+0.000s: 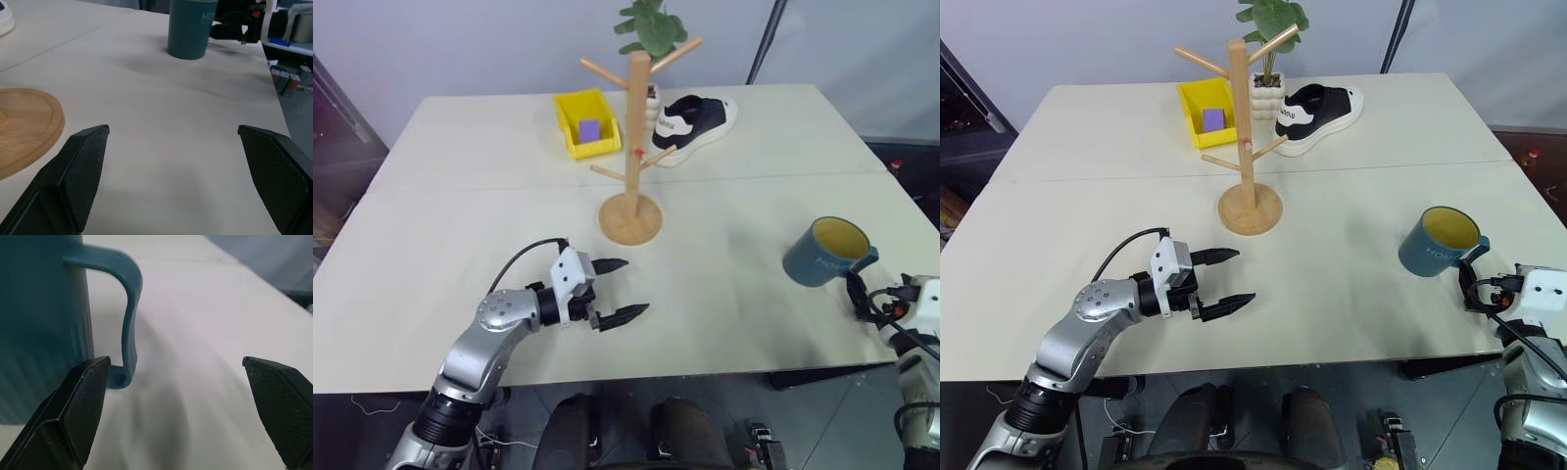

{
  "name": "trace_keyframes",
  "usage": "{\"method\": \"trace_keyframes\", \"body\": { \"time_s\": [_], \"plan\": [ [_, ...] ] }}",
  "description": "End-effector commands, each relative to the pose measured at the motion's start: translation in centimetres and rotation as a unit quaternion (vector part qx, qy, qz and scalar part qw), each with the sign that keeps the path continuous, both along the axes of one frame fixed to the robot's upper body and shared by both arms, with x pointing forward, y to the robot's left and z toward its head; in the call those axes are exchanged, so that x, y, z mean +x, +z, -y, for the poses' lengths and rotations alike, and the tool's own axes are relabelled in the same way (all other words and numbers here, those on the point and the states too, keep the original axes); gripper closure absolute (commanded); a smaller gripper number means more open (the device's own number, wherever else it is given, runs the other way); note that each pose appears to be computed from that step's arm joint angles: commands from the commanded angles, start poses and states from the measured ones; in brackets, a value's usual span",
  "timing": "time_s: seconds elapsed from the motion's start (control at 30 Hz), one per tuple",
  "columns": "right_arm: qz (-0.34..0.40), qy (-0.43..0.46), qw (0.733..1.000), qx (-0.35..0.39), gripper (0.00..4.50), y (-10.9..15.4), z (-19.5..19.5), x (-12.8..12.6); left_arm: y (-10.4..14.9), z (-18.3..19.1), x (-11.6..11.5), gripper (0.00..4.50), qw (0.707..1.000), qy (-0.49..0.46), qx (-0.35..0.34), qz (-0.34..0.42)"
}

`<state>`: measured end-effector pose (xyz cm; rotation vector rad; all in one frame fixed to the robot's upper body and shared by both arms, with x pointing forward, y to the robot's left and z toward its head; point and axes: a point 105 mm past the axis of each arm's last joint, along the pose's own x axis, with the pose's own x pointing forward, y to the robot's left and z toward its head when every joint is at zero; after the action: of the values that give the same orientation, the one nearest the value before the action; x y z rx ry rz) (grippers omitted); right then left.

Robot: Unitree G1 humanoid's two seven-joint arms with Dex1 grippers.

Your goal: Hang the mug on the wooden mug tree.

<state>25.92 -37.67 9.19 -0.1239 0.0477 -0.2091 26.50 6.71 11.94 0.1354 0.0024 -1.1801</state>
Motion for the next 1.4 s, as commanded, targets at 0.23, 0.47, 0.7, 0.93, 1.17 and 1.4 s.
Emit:
{"method": "trace_keyframes", "body": {
  "time_s": [0.23,0.47,0.7,0.93,1.17,1.4],
  "plan": [
    [0.017,0.036,0.999,0.005,1.88,1.2,-0.7,1.5,0.8,0.1,-0.2,0.0,1.0,0.001,0.0,0.026],
    [0.029,0.07,0.997,0.022,4.49,1.4,-2.0,1.6,0.7,-0.3,0.1,0.0,1.0,0.007,0.005,0.028],
    [0.011,0.194,0.973,-0.126,4.49,4.7,-8.4,2.8,0.6,-1.7,1.2,0.0,0.998,0.041,0.016,0.04],
    [0.082,0.346,0.854,-0.38,4.49,12.9,-21.7,4.1,1.9,-5.0,3.7,0.0,0.991,0.104,0.028,0.082],
    [0.092,0.374,0.815,-0.433,4.49,15.9,-26.5,4.4,4.3,-7.2,4.5,0.0,0.985,0.138,0.004,0.099],
    [0.087,0.378,0.791,-0.472,4.49,17.4,-27.8,5.0,6.3,-8.1,3.3,0.0,0.989,0.119,-0.031,0.082]
  ]
}}
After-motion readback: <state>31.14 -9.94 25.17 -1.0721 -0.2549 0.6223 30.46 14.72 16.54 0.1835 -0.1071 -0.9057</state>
